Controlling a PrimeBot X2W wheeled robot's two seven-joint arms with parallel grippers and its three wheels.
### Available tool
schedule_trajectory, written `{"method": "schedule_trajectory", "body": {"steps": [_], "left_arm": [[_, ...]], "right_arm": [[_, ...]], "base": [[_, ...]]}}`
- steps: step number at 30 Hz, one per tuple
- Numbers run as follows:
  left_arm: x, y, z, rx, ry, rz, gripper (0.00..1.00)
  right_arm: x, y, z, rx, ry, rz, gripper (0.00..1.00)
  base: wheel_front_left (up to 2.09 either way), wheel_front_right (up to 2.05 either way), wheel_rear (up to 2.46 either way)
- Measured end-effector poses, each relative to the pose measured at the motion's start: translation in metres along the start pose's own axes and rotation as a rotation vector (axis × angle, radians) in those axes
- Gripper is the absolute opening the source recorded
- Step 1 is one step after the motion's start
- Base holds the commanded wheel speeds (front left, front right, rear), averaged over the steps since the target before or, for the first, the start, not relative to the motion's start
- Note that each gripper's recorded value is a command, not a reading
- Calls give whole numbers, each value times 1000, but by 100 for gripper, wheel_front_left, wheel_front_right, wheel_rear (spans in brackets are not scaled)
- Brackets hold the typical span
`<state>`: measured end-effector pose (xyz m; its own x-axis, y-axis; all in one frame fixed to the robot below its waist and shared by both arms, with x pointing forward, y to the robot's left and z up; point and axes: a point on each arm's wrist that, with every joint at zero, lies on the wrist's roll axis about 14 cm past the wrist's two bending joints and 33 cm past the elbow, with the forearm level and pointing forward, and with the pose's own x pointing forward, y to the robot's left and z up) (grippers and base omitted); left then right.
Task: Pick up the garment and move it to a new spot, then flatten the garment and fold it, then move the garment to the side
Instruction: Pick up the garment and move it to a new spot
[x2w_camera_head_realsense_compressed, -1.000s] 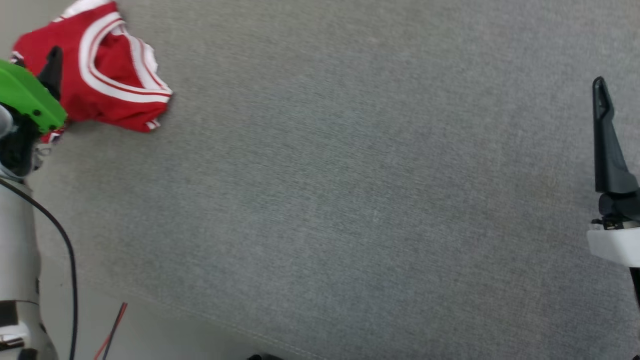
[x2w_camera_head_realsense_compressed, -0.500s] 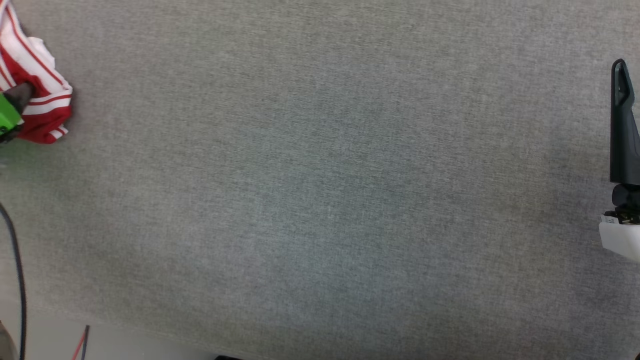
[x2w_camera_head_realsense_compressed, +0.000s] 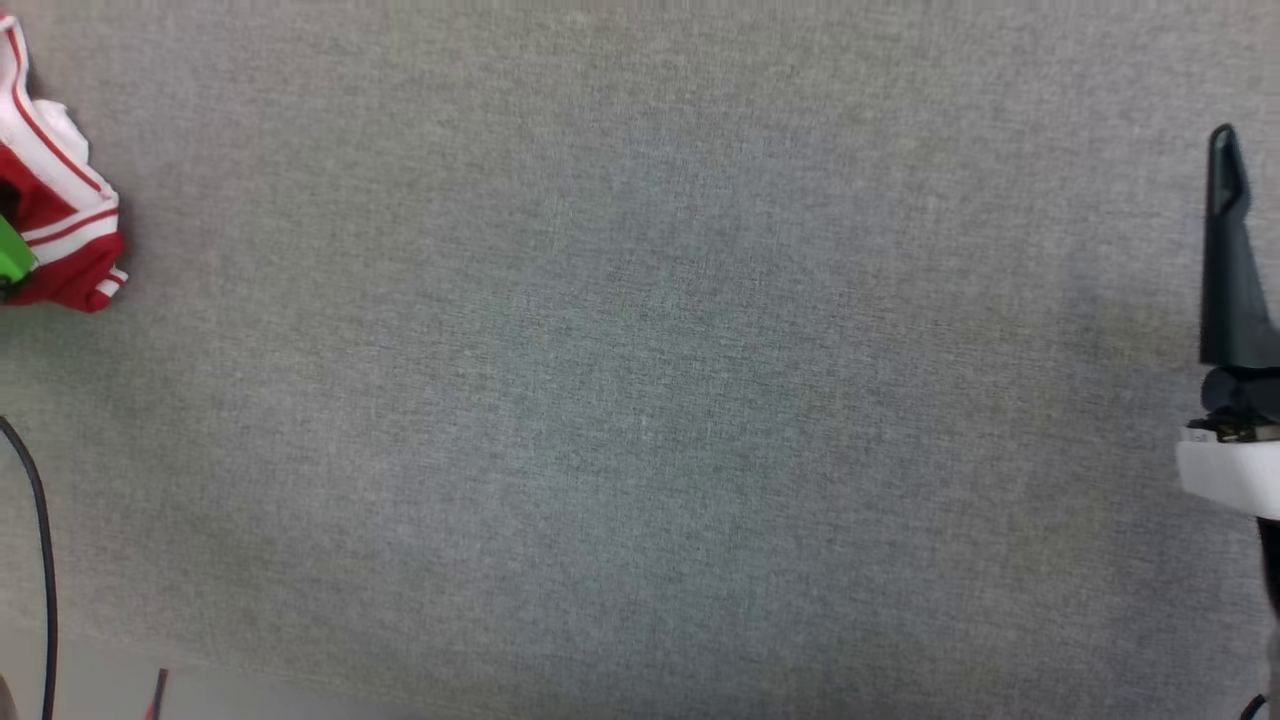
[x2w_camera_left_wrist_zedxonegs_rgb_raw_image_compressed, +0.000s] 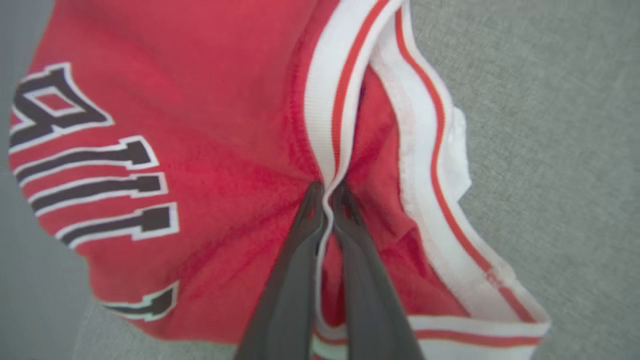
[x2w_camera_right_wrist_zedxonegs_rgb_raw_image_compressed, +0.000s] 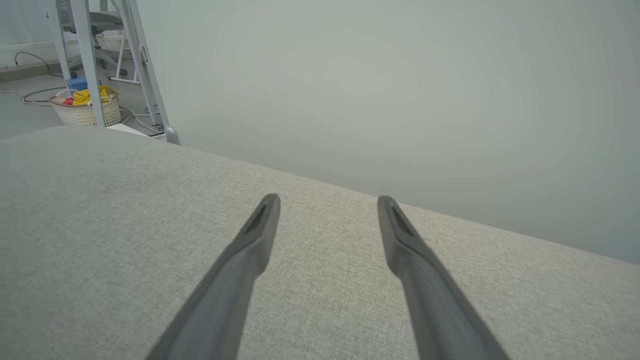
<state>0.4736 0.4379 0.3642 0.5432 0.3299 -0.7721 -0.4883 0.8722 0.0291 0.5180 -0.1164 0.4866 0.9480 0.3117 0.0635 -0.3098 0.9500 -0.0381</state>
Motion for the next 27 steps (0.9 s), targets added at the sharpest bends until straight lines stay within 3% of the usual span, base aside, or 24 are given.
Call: {"method": "schedule_trajectory", "body": {"steps": [8, 14, 18, 27], "left_arm": [[-52, 22, 75, 39, -388, 30, 0], [-93, 6, 106, 58, -589, -30, 0], [-114, -29, 115, 100, -665, -114, 0], [-164, -173, 96, 237, -736, -450, 0]], "right_arm": [[-14, 5, 31, 41, -61, -33, 100], [-37, 5, 54, 47, -86, -66, 100], [-54, 1, 68, 45, -96, -100, 100], [-97, -15, 93, 30, -120, -185, 100]], "base": [[0, 0, 0], [0, 0, 0], [0, 0, 0], [0, 0, 0]]}}
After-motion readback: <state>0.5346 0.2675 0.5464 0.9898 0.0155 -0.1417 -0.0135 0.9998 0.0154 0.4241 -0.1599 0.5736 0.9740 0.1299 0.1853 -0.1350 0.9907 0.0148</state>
